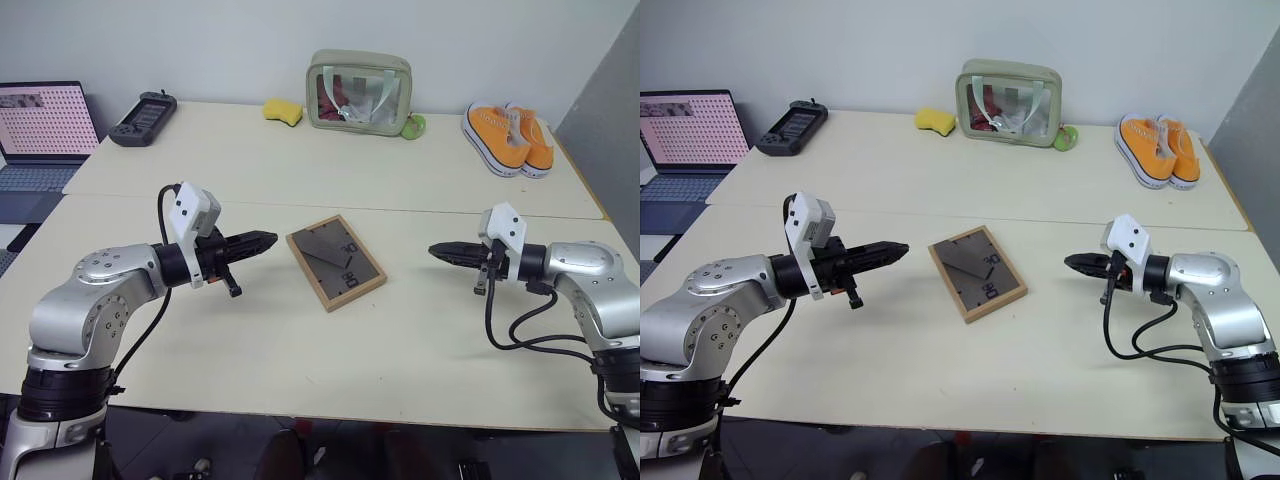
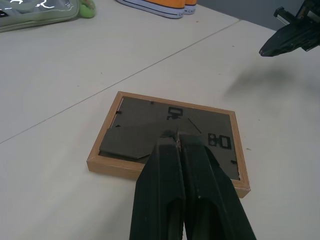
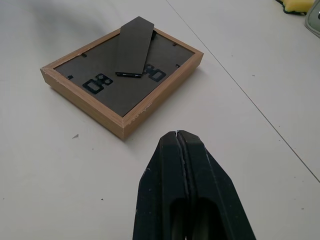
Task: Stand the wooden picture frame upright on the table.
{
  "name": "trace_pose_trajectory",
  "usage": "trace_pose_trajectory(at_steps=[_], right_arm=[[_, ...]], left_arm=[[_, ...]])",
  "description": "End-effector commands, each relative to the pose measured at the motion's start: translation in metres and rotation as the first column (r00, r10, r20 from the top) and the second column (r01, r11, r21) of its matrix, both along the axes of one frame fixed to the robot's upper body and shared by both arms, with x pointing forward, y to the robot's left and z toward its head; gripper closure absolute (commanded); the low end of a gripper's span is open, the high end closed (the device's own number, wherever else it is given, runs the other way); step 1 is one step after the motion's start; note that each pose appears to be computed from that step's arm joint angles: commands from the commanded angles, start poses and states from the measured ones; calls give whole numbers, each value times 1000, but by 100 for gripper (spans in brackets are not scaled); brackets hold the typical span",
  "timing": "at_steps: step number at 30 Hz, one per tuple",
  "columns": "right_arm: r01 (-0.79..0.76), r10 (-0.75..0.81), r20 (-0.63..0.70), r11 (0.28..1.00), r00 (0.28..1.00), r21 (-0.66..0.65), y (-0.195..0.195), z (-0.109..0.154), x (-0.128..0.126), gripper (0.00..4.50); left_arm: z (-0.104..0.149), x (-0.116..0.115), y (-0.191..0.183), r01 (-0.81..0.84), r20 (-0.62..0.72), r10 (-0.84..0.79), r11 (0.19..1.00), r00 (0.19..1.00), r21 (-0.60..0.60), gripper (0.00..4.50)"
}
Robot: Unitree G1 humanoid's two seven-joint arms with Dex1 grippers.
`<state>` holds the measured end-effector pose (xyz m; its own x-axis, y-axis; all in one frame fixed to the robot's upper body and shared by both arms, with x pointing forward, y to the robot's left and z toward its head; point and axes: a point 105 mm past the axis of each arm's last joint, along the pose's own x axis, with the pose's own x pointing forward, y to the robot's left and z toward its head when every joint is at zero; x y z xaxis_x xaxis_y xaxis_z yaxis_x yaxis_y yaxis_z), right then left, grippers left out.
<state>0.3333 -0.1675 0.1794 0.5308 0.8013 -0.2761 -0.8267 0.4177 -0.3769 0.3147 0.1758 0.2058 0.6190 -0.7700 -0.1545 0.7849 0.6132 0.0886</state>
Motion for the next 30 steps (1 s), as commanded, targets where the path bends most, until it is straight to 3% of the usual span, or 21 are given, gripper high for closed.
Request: trace_pose_trajectory(at_steps=[1,30], right_arm=[[-2,0,52,1000,999,25,-4,17,1,450],[22,-26,74,998,997,52,-10,14,8,450]], left_arm=[[11,-5,-2,14,46,-13,1000,999,-16,447],[8,4,6,-60,43,60,998,997,2,447]])
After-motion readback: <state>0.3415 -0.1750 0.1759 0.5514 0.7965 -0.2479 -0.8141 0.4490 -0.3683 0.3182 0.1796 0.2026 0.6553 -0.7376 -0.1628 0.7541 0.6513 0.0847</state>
